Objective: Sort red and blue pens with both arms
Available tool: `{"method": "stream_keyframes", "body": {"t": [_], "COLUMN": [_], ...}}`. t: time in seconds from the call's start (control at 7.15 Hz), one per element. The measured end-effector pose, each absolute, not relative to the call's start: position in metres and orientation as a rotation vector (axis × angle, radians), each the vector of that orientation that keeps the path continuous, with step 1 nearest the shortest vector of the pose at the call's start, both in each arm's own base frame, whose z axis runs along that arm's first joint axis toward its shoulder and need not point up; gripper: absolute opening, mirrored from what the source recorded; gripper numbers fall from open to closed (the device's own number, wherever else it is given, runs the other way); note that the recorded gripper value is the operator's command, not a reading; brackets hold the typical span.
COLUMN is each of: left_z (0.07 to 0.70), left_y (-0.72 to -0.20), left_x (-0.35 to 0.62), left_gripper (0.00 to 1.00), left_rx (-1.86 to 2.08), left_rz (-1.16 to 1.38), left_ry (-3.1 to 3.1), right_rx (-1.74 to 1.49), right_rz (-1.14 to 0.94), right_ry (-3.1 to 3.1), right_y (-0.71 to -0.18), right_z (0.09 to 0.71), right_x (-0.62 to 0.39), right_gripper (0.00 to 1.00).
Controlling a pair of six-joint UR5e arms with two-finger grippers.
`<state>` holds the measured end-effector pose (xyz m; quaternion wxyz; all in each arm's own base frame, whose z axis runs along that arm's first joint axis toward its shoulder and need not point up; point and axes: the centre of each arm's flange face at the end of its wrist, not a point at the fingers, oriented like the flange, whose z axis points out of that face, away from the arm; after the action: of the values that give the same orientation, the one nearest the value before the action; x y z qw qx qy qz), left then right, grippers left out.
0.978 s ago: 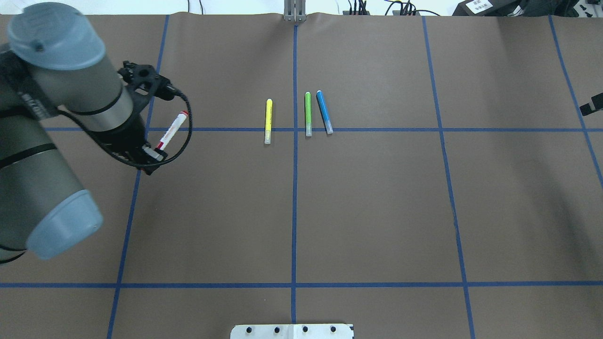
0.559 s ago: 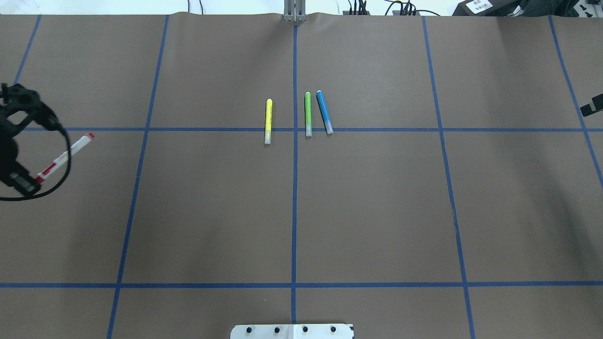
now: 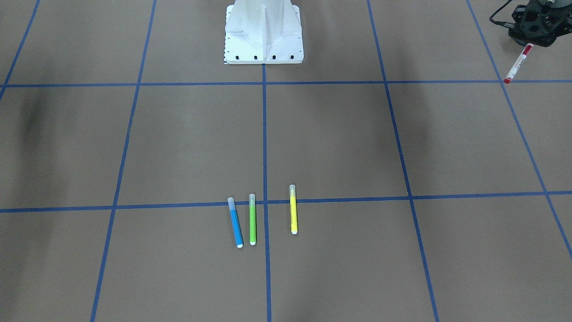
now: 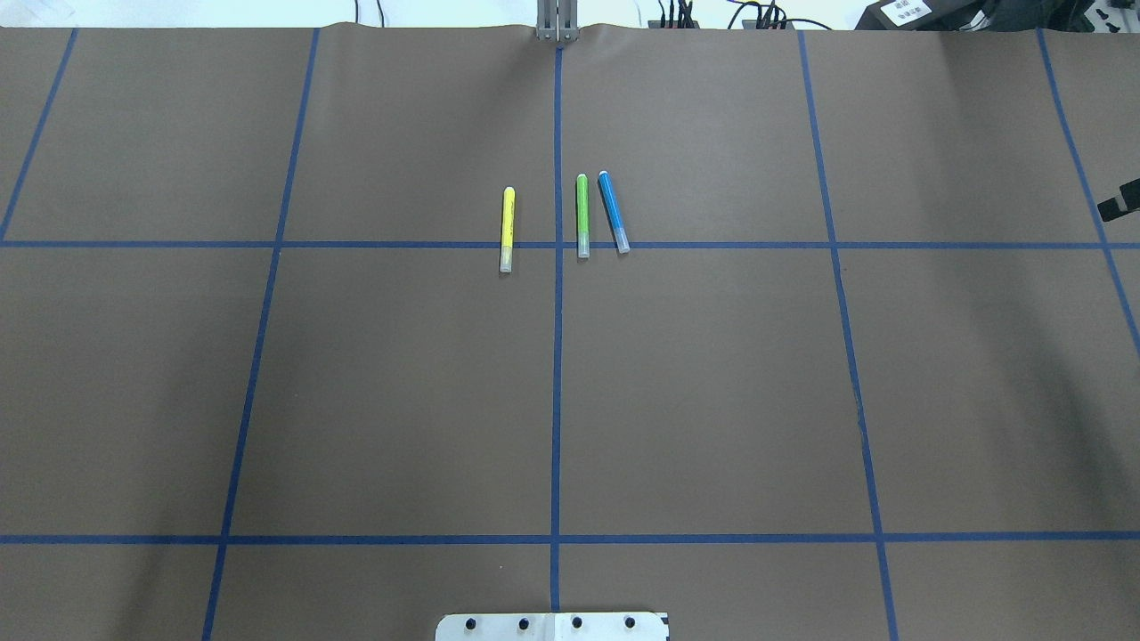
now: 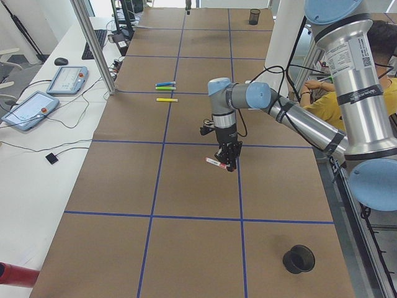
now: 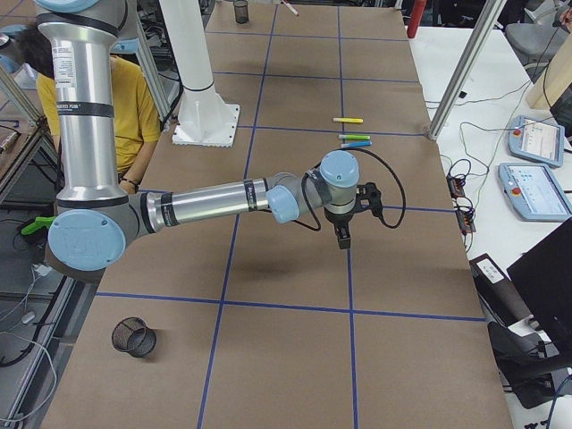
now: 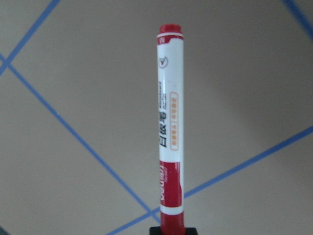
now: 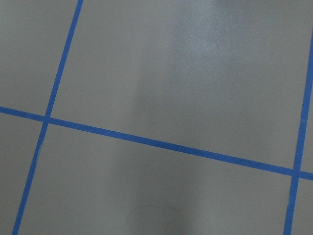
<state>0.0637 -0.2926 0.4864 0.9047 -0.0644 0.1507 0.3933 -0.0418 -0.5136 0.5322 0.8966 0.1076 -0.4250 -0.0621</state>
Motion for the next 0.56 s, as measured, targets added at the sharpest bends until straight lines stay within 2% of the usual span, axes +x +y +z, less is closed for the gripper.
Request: {"method": "stream_keyframes", "body": {"t": [0.56], "left_z": [0.575], "left_y": [-0.211], "left_x": [-0.006], "left_gripper": [0.00], "left_rx": [-0.438], "left_rz": [0.892], "left_ry": [0.156], "right_rx": [0.220], "right_rz": [-0.132], "right_ry": [-0.881], "right_y": [-0.513], "right_z": [0.533], "right_x": [-0.043], "right_gripper": [0.99]}}
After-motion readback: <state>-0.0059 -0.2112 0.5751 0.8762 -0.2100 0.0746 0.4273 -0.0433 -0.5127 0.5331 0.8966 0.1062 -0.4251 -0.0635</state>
